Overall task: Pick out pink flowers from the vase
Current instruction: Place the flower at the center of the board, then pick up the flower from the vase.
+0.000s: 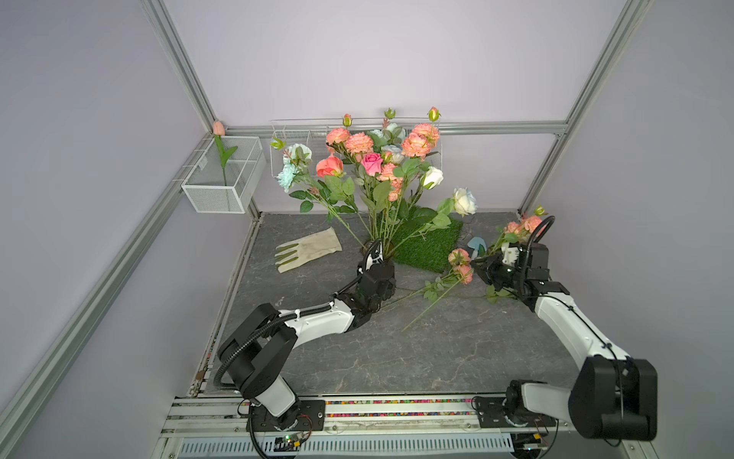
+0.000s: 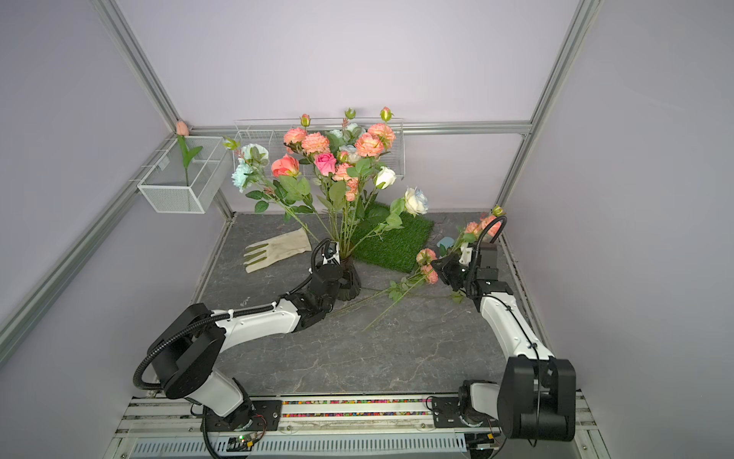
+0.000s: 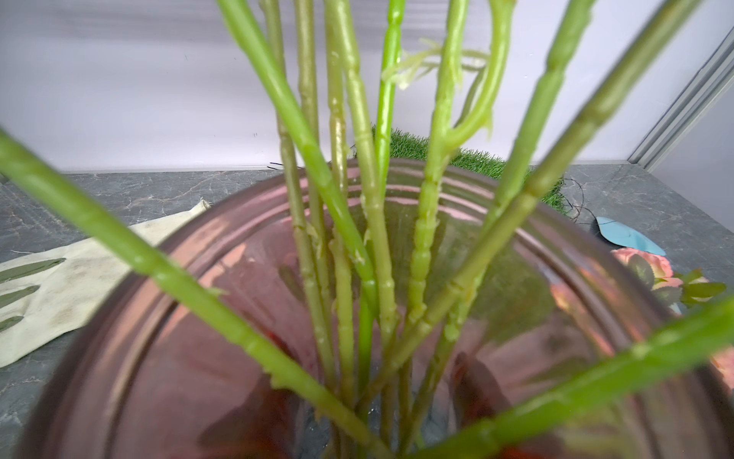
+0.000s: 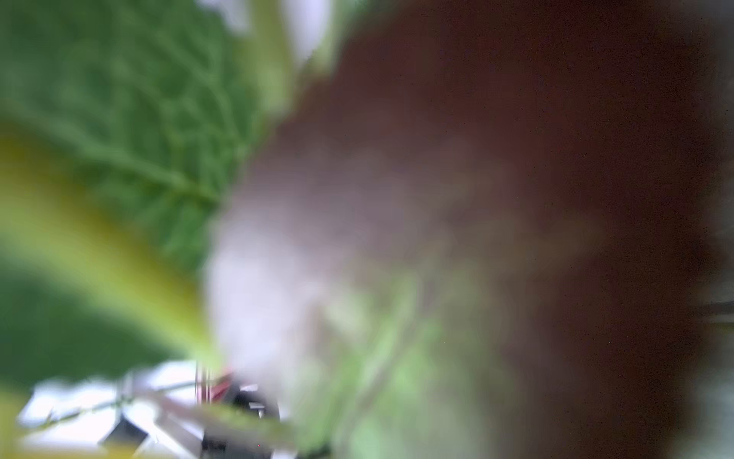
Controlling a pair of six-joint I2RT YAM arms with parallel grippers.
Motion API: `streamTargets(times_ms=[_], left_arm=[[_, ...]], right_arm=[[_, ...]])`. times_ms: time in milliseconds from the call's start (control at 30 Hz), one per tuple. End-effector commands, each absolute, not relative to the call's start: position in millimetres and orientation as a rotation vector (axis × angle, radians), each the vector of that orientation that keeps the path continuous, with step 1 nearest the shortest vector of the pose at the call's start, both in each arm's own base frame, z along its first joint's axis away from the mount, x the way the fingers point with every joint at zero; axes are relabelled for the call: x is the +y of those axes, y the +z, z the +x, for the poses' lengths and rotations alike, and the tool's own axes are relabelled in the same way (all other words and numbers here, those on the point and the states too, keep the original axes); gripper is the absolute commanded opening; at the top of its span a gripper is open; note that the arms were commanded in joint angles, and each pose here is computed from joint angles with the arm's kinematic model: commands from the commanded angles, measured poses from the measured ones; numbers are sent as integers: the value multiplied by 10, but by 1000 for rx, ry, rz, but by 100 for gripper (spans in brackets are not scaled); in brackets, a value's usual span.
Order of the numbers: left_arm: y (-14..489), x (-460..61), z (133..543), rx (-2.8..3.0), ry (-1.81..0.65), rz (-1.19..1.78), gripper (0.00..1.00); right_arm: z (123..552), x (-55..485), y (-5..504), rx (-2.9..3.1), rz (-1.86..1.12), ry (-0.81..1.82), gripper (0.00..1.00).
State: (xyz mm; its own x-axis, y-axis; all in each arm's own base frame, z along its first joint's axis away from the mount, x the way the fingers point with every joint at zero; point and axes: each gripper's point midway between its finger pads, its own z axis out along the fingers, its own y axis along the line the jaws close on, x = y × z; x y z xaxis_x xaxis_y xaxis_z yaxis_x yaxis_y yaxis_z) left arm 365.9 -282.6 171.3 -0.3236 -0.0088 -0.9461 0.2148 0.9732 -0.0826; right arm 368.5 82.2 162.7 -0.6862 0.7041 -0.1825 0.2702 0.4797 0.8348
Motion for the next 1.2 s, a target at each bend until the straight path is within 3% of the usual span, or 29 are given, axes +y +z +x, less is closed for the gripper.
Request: streamTargets(times_ms=[0, 167, 267, 400, 833, 1167], left_arm=[[1027, -2772, 3446, 2098, -153, 268, 0], [1019, -2773, 3445, 2100, -156, 267, 0], [1022, -2776, 3440, 2099, -158, 270, 0], [1033, -2760, 3438, 2094, -148, 275, 0], [973, -2739, 3407, 2098, -154, 280, 0], [1003, -2749, 3413, 2096, -153, 287, 0]], right_arm=[[3853, 808, 1576, 2124, 870, 1161, 21], [3935, 829, 1221, 2123, 984, 1185, 27], [3961, 867, 1115, 2105, 1033, 1208, 52], [3928, 935, 1136, 2121, 1020, 1171, 65], [3469, 890, 2037, 2190, 533, 768, 66], [3501, 1024, 1890, 2249, 423, 786, 65]])
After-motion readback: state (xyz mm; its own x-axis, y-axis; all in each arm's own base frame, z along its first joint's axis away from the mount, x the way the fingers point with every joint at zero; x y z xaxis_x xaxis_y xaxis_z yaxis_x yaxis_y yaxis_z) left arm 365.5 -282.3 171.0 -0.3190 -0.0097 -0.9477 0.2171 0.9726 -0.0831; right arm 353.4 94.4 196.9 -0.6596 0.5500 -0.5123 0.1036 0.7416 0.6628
